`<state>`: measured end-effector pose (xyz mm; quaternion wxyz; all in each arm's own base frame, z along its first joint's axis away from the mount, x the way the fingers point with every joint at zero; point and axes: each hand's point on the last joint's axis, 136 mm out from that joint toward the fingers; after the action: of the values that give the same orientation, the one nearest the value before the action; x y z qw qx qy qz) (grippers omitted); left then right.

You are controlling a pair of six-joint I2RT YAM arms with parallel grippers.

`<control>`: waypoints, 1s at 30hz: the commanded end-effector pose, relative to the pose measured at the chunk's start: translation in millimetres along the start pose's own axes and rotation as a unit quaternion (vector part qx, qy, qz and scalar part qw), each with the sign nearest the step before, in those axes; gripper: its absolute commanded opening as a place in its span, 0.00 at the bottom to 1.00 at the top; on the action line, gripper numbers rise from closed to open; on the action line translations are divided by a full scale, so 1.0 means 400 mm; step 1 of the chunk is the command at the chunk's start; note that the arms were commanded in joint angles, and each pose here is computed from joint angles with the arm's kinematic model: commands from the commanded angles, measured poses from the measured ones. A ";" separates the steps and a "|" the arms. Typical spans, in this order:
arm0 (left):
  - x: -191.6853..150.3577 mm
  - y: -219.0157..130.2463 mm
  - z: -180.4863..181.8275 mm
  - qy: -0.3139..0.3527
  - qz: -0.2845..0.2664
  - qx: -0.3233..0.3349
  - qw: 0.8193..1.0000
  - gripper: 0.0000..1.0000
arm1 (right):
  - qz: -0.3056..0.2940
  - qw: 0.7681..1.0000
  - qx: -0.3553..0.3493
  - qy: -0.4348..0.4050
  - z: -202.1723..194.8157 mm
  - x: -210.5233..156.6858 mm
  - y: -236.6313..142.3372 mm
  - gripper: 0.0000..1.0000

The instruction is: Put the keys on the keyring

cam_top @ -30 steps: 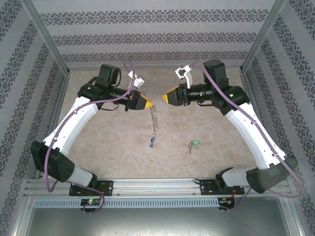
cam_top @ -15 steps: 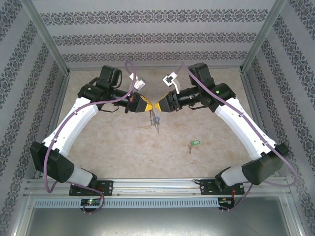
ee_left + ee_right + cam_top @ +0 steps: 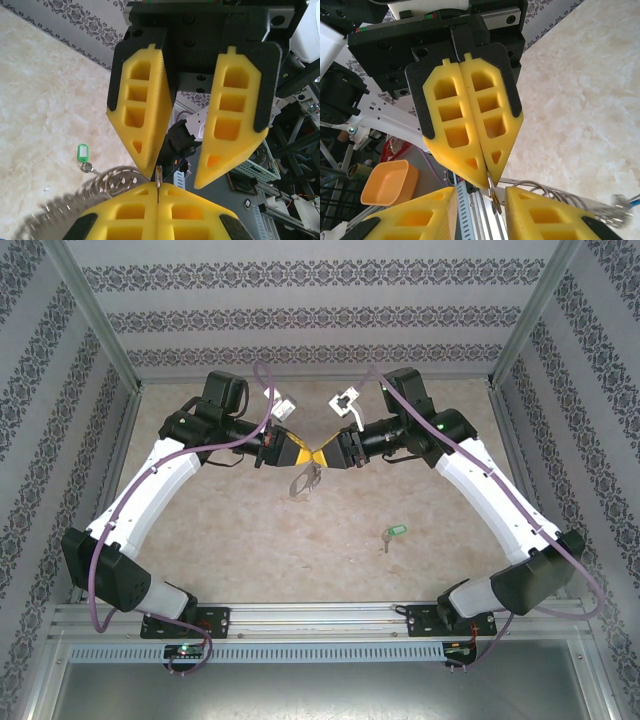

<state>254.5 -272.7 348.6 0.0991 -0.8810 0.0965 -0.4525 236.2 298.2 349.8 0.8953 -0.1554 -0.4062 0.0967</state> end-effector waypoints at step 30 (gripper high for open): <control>0.193 -0.115 -0.051 0.028 -0.244 -0.089 0.965 0.32 | -0.250 0.967 0.044 -0.020 0.033 0.181 -0.086 0.00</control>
<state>297.3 -255.4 406.6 -0.0667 -0.8925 -0.0749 -0.4398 274.4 298.0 382.6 0.9066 -0.0538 -0.4142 -0.0599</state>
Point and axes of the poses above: each hand's point on the last joint's axis, 136 mm out from that joint toward the fingers, its own y axis out along the fingers, its own z axis along the line the jaws close on, x = y × z, and after that the axes turned 1 degree about -y, right-handed
